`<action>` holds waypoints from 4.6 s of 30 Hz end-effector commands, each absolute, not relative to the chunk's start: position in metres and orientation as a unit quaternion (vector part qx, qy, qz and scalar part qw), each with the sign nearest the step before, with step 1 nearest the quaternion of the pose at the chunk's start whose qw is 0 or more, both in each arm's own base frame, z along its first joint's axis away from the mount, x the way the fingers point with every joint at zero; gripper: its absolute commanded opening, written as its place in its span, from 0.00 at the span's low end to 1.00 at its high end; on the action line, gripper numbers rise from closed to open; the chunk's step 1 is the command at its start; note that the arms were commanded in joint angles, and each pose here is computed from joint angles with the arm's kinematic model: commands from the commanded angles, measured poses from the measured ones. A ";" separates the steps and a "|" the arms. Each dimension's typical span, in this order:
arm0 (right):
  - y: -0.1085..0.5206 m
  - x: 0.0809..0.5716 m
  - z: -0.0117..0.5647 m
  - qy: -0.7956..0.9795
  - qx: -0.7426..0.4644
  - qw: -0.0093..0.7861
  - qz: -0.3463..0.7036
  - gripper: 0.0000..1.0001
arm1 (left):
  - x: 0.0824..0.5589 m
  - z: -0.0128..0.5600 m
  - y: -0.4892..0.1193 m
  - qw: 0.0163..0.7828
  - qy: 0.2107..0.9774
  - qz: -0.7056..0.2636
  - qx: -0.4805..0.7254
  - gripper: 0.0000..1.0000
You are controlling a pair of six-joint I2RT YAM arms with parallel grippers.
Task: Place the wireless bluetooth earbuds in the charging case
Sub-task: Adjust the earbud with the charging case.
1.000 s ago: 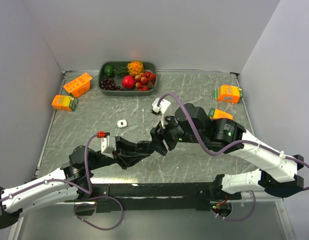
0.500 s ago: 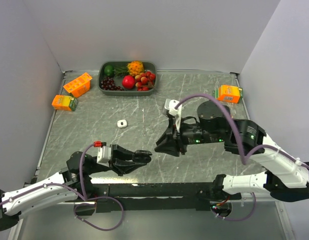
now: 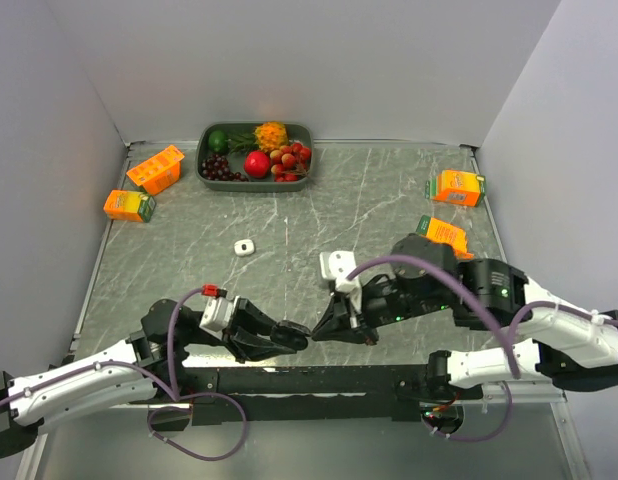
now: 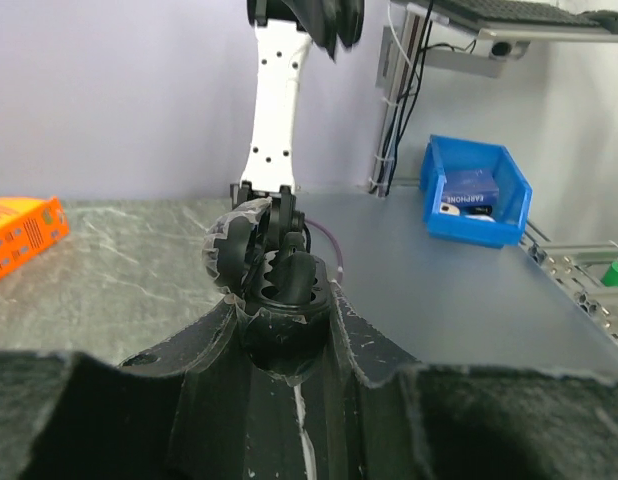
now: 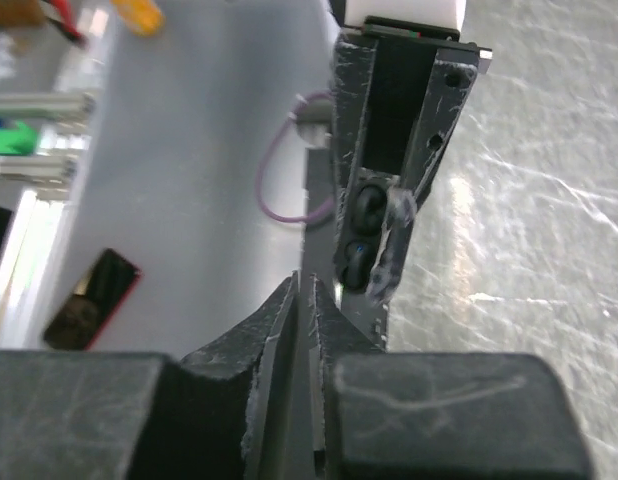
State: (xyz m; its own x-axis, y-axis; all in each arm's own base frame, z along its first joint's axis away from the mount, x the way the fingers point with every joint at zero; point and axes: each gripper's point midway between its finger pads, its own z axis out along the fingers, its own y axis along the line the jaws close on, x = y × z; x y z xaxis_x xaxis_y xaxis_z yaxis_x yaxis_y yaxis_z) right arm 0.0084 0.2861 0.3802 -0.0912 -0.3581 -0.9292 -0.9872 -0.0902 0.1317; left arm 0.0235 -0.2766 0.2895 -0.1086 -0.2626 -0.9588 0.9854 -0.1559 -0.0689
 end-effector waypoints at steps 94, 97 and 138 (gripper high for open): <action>0.309 0.043 0.338 0.669 -0.532 0.405 0.326 0.31 | 0.035 0.344 -0.271 0.553 0.394 -0.617 0.398 0.01; 0.309 0.045 0.338 0.670 -0.528 0.407 0.326 0.30 | 0.035 0.344 -0.270 0.553 0.393 -0.617 0.399 0.01; 0.305 0.037 0.364 0.641 -0.514 0.426 0.378 0.30 | 0.044 0.333 -0.275 0.547 0.425 -0.605 0.393 0.01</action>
State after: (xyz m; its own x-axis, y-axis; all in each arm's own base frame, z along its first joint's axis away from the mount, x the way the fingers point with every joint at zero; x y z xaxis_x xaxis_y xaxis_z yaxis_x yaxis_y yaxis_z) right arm 0.0436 0.3053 0.3487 -0.1094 -0.3973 -0.9111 -0.9750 0.2213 0.0206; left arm 0.0449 -0.2785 0.3058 -0.1194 -0.2712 -0.9551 0.9928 -0.0390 -0.1131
